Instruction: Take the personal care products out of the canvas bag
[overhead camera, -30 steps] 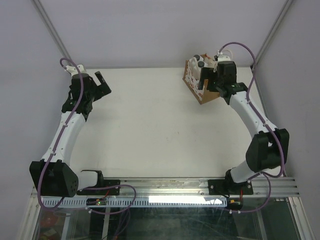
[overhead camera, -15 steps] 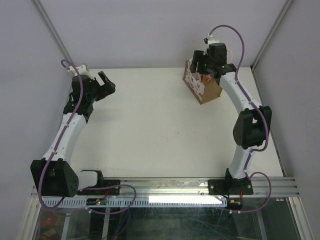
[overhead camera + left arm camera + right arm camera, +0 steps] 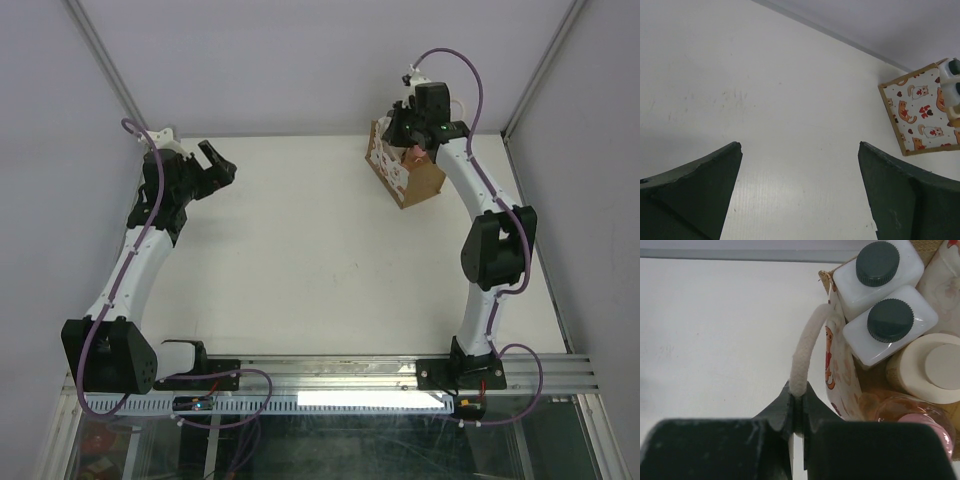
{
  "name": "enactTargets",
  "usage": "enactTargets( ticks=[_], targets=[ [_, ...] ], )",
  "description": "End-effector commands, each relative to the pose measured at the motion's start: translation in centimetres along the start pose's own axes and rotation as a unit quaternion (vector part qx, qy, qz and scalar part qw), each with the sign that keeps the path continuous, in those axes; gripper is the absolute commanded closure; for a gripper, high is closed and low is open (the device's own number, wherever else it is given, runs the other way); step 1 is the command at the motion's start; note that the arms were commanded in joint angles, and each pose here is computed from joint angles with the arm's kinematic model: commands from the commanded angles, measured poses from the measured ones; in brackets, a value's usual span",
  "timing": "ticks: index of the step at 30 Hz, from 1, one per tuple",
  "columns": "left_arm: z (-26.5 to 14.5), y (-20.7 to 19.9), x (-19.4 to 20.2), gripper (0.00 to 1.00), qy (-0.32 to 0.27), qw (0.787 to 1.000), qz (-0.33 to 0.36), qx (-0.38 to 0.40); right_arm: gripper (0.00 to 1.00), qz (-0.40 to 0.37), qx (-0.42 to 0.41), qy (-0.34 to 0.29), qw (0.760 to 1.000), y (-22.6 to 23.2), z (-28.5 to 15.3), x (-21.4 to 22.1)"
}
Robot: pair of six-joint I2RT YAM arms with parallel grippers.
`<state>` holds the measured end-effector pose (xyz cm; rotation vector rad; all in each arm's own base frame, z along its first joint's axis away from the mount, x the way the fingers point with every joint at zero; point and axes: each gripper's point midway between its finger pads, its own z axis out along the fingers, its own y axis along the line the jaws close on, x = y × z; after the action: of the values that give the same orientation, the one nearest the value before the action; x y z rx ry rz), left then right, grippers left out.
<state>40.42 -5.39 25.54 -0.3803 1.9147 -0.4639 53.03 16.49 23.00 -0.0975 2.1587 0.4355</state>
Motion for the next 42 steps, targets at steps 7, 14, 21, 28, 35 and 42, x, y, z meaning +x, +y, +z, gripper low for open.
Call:
enactTargets(
  ticks=[7,14,21,28,35,42],
  targets=[
    [-1.0,-1.5,-0.8,0.01,-0.023,0.999,-0.020,0.033,1.00,-0.017,-0.089,0.007,0.996,5.5,-5.3,0.6],
    [-1.5,-3.3,0.4,0.01,-0.005,0.997,-0.037,0.067,1.00,-0.026,-0.114,0.022,0.993,8.2,-8.8,3.6],
    [-2.3,-5.0,1.9,0.01,0.019,0.992,-0.065,0.105,1.00,-0.036,-0.155,0.053,0.986,11.3,-12.0,7.9],
    [-3.2,-6.6,4.4,0.01,0.062,0.981,-0.110,0.147,1.00,-0.051,-0.194,0.098,0.975,14.0,-15.3,13.1],
    [-4.1,-9.3,7.1,0.01,0.112,0.958,-0.165,0.207,1.00,-0.046,-0.228,0.139,0.963,15.6,-18.6,17.6],
    [-4.9,-12.7,9.8,0.01,0.151,0.942,-0.168,0.249,1.00,-0.044,-0.262,0.194,0.944,16.7,-21.2,23.1]
  ],
)
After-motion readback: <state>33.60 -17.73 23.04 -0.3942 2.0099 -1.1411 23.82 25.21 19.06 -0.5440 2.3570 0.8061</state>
